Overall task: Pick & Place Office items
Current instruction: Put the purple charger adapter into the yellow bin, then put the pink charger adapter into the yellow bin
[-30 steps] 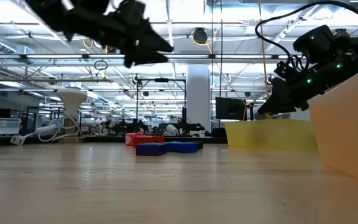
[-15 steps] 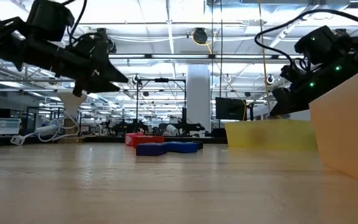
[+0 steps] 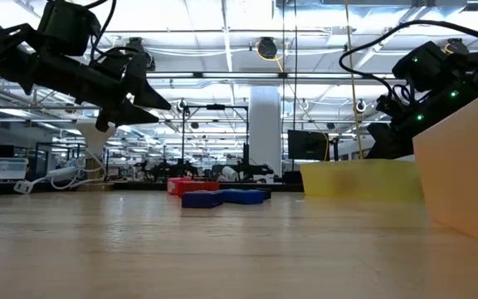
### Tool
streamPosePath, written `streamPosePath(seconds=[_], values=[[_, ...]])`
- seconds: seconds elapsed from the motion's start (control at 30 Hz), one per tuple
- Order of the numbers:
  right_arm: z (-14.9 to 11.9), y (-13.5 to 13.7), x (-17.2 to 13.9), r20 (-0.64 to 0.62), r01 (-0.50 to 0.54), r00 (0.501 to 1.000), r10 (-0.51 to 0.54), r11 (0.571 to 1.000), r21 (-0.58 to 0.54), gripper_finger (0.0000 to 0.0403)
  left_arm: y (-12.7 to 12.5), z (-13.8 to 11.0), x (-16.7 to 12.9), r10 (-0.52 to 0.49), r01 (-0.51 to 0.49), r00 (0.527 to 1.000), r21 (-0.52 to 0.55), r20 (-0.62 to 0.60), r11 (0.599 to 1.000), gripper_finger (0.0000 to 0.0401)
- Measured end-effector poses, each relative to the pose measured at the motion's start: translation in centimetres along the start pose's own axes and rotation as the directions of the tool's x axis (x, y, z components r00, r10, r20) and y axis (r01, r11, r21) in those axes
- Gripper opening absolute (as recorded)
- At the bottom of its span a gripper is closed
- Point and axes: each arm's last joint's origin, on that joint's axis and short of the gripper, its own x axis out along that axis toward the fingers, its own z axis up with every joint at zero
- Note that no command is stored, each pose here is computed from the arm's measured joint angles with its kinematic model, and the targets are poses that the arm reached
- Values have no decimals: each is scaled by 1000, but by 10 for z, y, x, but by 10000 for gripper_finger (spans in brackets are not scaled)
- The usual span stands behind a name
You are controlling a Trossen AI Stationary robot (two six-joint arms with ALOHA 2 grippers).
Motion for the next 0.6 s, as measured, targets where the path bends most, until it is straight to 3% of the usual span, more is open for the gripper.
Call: streamPosePath(seconds=[0.23,0.6], values=[[0,0,0,2,1,1000,-1,1000,22,165,1,0,0,23,-23,1000,3,9,1000,241],[1,1,0,9,-45,999,45,997,61,229,1,0,0,24,-24,1000,-32,5,999,241]])
